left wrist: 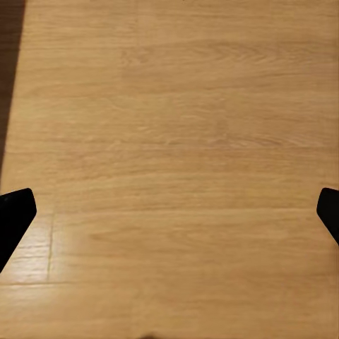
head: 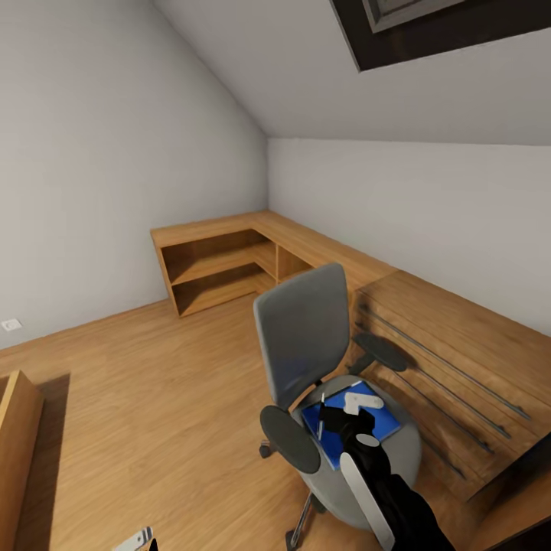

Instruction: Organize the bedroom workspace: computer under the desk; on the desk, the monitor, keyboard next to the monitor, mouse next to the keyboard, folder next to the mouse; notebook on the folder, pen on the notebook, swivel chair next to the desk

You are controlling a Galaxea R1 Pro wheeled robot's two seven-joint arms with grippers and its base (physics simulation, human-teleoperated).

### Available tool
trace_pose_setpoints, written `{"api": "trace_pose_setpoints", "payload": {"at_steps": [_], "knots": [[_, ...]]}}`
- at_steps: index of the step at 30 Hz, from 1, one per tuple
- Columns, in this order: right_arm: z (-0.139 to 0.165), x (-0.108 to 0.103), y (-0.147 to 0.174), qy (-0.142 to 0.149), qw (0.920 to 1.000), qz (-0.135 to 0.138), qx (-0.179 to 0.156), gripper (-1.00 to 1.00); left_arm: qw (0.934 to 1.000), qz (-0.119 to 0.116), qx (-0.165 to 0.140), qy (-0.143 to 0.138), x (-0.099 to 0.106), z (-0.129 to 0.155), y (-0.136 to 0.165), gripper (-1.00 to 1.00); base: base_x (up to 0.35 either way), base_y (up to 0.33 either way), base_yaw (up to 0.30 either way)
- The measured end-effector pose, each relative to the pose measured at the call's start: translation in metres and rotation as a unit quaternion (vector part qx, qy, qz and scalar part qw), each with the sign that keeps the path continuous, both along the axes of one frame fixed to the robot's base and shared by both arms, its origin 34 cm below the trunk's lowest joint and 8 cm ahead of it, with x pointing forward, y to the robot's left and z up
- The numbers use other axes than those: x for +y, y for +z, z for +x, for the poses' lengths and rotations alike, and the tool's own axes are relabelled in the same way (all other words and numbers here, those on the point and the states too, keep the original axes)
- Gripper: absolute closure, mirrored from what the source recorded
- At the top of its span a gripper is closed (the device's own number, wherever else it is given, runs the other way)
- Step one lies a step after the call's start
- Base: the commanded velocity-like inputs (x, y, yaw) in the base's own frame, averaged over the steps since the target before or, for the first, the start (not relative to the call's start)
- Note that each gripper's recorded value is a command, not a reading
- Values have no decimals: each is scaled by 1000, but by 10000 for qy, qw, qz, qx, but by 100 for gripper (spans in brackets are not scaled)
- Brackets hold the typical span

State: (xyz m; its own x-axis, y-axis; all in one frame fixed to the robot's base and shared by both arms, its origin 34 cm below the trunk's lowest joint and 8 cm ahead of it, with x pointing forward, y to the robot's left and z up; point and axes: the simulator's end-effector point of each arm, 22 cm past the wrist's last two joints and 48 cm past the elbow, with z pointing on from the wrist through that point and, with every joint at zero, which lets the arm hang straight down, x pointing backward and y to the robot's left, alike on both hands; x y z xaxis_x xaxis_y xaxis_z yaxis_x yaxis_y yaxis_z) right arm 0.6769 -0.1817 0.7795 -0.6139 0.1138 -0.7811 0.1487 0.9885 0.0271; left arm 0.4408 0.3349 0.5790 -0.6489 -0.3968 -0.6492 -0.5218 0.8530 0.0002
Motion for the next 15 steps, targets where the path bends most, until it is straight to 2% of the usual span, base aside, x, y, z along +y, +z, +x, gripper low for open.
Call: {"api": "trace_pose_setpoints", "payload": {"at_steps": [11, 12, 13, 15], "knots": [[-2, -3, -24, -16, 10000, -46, 83, -100, 10000, -3, -48, -5, -1, 3, -15, -100, 0, 0, 0], [-3, -4, -30, -15, 9999, -62, 128, -100, 10000, -4, -79, -7, -1, 6, -15, -100, 0, 0, 0], [-9, -7, -48, -15, 9994, -139, 330, -100, 9998, 5, -191, -25, 0, 14, -10, -100, 0, 0, 0], [-9, -9, -57, -15, 9990, -185, 404, -100, 9997, 6, -228, -28, 0, 17, -11, -100, 0, 0, 0]]}}
